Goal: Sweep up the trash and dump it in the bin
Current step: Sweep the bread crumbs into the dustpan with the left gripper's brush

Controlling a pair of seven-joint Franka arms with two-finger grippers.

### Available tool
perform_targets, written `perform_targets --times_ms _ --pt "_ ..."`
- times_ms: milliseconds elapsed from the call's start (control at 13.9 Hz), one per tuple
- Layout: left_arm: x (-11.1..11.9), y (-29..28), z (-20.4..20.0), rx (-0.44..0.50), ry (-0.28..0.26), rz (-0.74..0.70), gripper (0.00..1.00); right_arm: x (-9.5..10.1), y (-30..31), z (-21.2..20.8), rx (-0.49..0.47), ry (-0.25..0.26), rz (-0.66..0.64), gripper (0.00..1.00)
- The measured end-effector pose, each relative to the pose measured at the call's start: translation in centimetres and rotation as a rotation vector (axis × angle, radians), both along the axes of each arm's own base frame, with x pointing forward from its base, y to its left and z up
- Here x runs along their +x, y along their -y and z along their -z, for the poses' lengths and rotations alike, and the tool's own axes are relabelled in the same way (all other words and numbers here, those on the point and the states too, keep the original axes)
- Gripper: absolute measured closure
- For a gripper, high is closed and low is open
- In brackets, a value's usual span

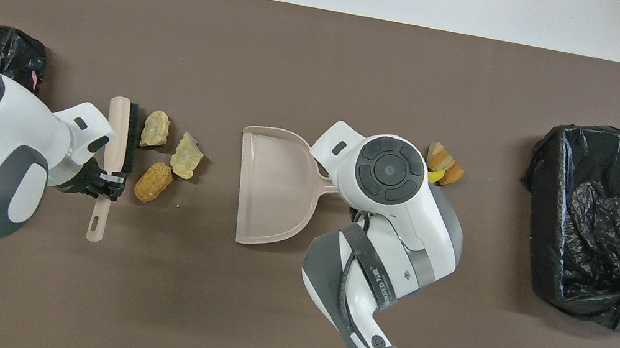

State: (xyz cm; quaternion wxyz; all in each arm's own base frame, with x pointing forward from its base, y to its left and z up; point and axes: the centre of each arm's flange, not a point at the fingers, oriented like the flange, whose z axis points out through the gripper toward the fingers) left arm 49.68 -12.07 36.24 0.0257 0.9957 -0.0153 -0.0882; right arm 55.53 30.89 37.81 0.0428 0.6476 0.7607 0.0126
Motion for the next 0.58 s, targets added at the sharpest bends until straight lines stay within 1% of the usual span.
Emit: perform_targets --times_ms 216,433,577 --pt "-1.3 4.9 -0.1 -0.028 0.0 0.067 0.74 -0.4 -0.2 0.2 -0.005 -0.011 -0.005 0.68" --pt "-3.2 9.7 -0.4 -0.081 -0.014 0.102 0.74 -0.4 -0.2 0.3 -0.004 -0.014 -0.001 0.68" --pt "-4.2 12.3 -1.0 -0.09 -0.011 0.122 0.74 -0.5 -0.1 0.4 -0.004 -0.018 0.013 0.68"
